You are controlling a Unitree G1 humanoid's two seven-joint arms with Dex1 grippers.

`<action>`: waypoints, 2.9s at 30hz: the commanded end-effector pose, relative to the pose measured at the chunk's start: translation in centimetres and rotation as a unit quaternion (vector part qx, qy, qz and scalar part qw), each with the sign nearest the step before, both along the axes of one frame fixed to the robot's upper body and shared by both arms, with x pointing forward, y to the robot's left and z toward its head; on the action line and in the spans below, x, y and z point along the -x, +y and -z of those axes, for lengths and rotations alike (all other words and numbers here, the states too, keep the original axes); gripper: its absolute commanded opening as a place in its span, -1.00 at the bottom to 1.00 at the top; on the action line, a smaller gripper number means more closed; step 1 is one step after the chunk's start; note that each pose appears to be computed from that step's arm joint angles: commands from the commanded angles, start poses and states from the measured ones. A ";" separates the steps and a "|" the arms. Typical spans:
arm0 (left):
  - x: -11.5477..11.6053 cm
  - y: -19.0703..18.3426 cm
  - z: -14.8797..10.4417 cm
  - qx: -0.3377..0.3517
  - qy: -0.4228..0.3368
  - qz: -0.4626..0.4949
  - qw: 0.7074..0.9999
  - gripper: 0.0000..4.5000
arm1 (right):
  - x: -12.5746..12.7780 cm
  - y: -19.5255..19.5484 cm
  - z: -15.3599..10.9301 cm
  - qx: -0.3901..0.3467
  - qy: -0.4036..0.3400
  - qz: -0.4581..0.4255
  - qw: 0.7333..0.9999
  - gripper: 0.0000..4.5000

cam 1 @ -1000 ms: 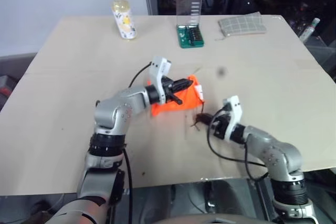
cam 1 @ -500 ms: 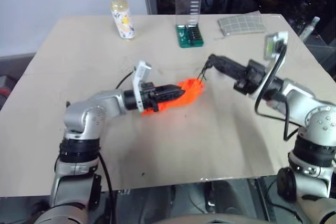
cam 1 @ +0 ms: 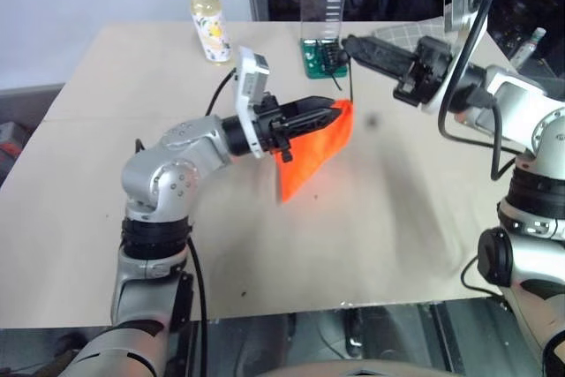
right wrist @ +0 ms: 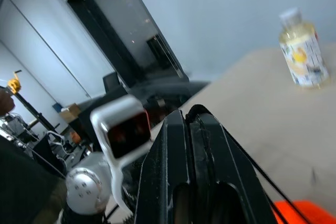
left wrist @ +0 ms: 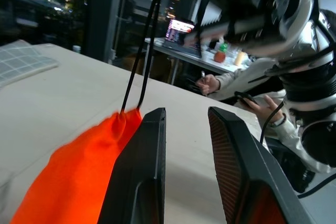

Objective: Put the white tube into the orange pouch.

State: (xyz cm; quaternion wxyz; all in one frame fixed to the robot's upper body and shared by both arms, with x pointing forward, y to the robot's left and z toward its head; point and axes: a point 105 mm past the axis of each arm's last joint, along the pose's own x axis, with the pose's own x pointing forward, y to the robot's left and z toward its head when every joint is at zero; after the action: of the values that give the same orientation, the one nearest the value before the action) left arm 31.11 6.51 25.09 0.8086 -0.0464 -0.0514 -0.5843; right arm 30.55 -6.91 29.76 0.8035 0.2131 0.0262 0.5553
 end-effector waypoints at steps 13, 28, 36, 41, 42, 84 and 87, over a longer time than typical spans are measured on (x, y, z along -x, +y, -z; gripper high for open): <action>-0.2 -1.6 -0.3 -0.052 -0.120 0.024 0.991 -0.43 | 2.9 -0.9 -0.4 0.008 -0.022 0.001 1.000 -1.00; 1.0 0.3 -2.1 0.078 0.114 0.130 0.982 -0.43 | 3.5 -1.0 0.6 0.032 -0.021 0.002 0.999 -1.00; 1.6 0.2 -1.8 0.052 0.172 0.163 0.970 -0.43 | 4.1 -0.3 1.3 0.062 -0.043 -0.015 0.997 -1.00; 2.3 -0.3 -1.5 0.032 0.177 0.185 0.966 -0.43 | 4.5 0.3 1.5 0.069 -0.054 -0.027 0.996 -1.00; 2.3 -0.4 -1.4 0.029 0.173 0.186 0.967 -0.43 | 4.6 0.3 1.5 0.069 -0.055 -0.029 0.996 -1.00; 1.9 -0.3 -0.9 -0.003 0.110 0.196 0.974 -0.90 | 5.4 0.7 2.1 0.076 -0.051 -0.054 0.994 -1.00; 1.8 -0.5 -1.0 -0.002 0.109 0.194 0.975 -0.90 | 5.5 0.8 2.4 0.088 -0.055 -0.053 0.993 -1.00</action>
State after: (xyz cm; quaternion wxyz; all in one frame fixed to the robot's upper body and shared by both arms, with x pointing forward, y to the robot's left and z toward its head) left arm 29.29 6.09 24.78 0.6783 -0.1254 0.0707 -0.7205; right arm 26.32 -6.63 26.75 0.8016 0.1283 0.0586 0.5809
